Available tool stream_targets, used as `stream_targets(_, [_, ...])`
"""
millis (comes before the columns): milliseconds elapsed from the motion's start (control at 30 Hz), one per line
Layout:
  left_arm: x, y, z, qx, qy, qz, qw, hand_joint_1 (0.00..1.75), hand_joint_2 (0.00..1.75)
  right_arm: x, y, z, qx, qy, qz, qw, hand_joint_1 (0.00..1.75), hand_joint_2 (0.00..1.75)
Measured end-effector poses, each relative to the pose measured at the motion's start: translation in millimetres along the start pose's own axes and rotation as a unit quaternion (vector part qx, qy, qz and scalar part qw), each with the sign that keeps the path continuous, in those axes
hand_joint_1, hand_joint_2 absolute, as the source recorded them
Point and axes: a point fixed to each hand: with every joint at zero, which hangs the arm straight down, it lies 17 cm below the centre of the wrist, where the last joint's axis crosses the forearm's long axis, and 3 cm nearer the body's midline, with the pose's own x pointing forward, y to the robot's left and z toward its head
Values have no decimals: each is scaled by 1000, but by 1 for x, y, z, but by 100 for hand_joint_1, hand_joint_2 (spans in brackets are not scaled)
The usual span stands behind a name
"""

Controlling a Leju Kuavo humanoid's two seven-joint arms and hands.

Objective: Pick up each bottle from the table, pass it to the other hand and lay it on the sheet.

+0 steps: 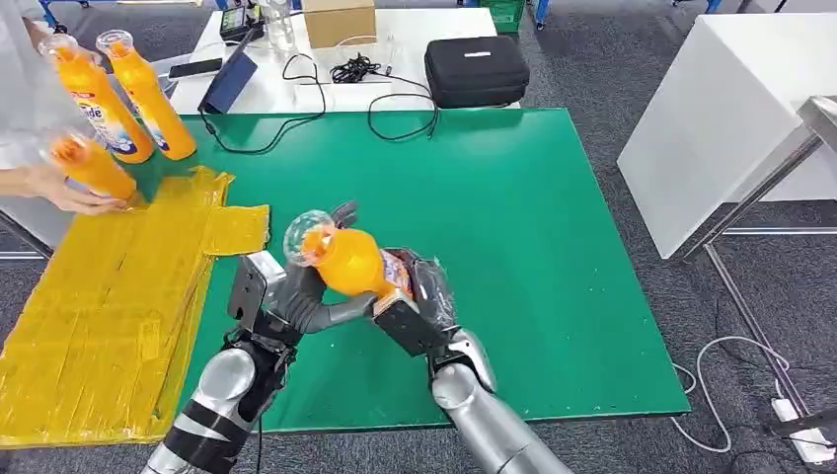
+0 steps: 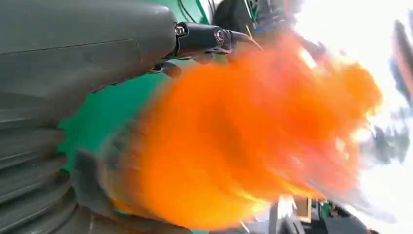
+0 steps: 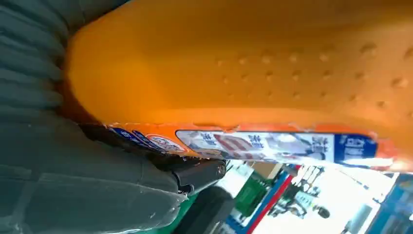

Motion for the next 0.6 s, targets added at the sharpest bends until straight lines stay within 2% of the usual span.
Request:
stream_targets(200, [3,0,-2,-1,-5,3,1000,0,175,7,32,-1,38,-6,18,999,175,175])
stream_targets(600, [1,3,0,2,-4,13,1000,0,175,3,42,-4,60,-2,28,998,175,175])
